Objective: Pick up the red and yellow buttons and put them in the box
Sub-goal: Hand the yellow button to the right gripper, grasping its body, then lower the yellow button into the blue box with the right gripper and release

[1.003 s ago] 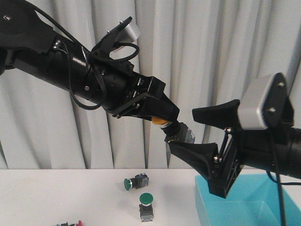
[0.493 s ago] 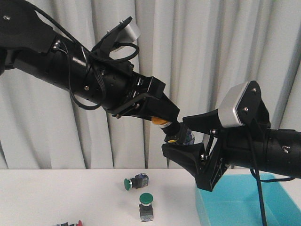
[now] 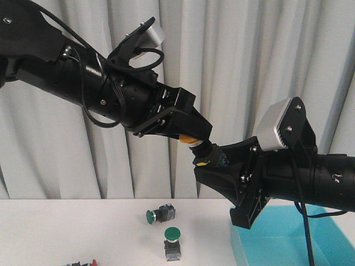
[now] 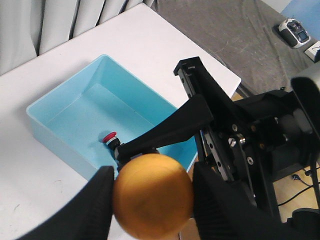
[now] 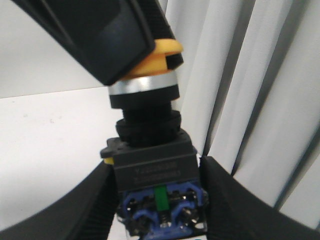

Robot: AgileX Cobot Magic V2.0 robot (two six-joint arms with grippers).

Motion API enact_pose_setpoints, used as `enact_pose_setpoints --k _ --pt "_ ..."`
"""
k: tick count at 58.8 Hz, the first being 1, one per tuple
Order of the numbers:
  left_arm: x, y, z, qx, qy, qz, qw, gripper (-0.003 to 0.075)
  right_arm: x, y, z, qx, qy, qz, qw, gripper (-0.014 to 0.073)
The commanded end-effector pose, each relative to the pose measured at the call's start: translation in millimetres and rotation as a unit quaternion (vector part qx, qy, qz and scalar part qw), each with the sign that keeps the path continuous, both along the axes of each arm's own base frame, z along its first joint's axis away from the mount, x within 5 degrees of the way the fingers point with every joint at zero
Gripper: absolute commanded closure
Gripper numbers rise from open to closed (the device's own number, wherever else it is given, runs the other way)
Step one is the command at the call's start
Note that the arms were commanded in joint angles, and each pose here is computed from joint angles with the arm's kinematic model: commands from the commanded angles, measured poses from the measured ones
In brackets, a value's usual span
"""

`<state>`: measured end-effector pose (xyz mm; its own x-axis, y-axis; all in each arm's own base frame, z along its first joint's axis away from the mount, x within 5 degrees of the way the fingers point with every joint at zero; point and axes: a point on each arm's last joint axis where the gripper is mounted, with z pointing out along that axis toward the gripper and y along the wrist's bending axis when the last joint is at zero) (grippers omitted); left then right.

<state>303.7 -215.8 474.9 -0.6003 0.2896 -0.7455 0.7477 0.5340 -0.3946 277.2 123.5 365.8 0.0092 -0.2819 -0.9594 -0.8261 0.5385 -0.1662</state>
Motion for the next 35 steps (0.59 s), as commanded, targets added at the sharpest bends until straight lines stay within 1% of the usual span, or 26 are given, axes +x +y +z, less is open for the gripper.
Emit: enact_pose_setpoints --k 1,8,14,23,25,27,29,35 --pt "-23.4 7.2 30.1 -0.038 -0.031 -0.011 0.999 0.0722 -5.0 -1.1 21.9 0.038 -0.019 -0.005 0.999 0.0610" --pt "-22.2 8.3 29.1 -0.029 -0.035 -0.005 0.999 0.0701 -6.5 0.0 21.9 0.039 -0.017 0.005 0.999 0.0604" --pt "-21.8 8.6 28.8 -0.026 -0.037 -0.003 0.999 0.0652 -6.9 0.3 21.9 0.039 -0.017 0.008 0.999 0.0604" --pt "-21.8 8.6 28.8 -0.026 -0.037 -0.003 0.999 0.0543 -7.0 0.4 21.9 0.040 -0.017 0.008 0.999 0.0604" --pt "-21.8 8.6 28.8 -0.026 -0.037 -0.003 0.999 0.0511 -7.0 0.4 21.9 0.040 -0.017 0.008 0.999 0.0604" --pt "-21.6 8.6 28.9 -0.027 -0.038 -0.003 0.999 0.0458 -7.0 0.3 21.9 0.040 -0.016 0.008 0.999 0.0604" --pt "-21.4 8.6 29.1 -0.028 -0.038 -0.002 0.999 0.0427 -7.0 0.3 21.9 0.040 -0.016 0.008 0.999 0.0604" --pt "-20.1 9.0 30.1 -0.033 -0.042 0.003 0.999 0.0364 -7.0 0.4 22.0 0.041 -0.016 0.008 0.999 0.0604"
